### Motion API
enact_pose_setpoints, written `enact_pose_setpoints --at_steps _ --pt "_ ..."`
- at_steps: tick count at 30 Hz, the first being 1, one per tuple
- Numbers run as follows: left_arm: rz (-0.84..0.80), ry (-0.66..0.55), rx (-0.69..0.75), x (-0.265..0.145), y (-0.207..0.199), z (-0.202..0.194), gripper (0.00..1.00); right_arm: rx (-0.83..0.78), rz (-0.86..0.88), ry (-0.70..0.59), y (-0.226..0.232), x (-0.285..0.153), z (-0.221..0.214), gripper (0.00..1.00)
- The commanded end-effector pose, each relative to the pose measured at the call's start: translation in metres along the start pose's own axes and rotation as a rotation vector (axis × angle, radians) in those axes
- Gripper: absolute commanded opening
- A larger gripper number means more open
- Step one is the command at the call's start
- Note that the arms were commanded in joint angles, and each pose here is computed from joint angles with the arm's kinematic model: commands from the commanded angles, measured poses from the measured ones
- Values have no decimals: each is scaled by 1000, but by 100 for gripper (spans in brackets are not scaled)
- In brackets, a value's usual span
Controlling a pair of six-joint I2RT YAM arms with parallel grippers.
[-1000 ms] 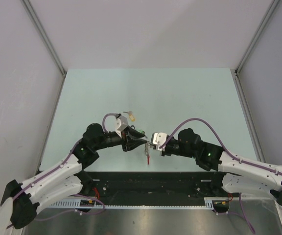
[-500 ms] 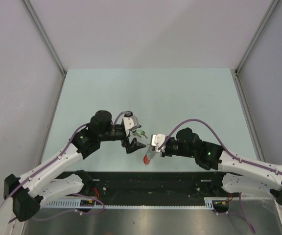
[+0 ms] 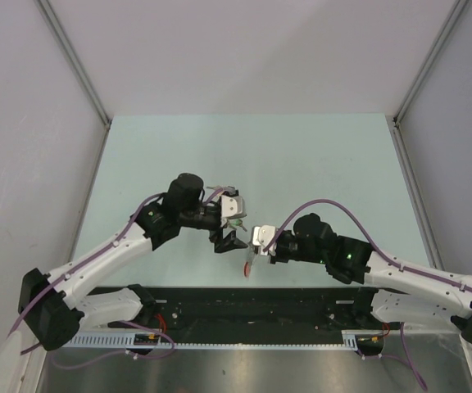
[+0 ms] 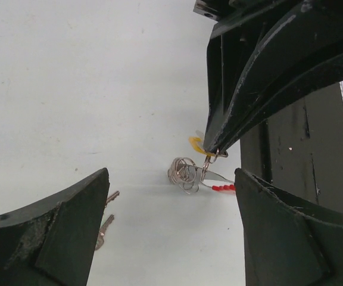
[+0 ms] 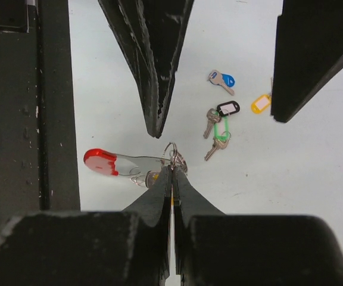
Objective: Put the keys on the keyring
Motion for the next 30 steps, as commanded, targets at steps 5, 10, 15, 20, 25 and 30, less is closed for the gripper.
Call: enact_pose_setpoints --at_steps 5,10,15,20,25,30 --pt "-174 47 21 13 -9 -2 73 -30 -30 -85 -15 -2 29 0" --pt "-180 56 26 16 -9 -7 52 -28 -21 -86 -13 -1 28 0" --pt "-199 66 11 19 -10 -10 36 -30 -18 -85 -13 0 28 0" --pt "-213 77 6 21 -12 -13 32 -31 -17 -83 -13 0 28 0" --pt "-233 85 -1 22 -14 -15 31 -31 -17 -83 -12 0 28 0" --pt "-263 93 -10 21 -18 -16 34 -28 -22 -77 -13 0 27 0"
Point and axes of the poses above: each gripper's point midway between its finger pads, its own x axis out along the fingers, its own y axis along the line the jaws close on, z = x × y, the point moved 4 cm from there along -x, back along the fingers, and after that the axes turned 12 degrees about -x, right-handed, at the moved point
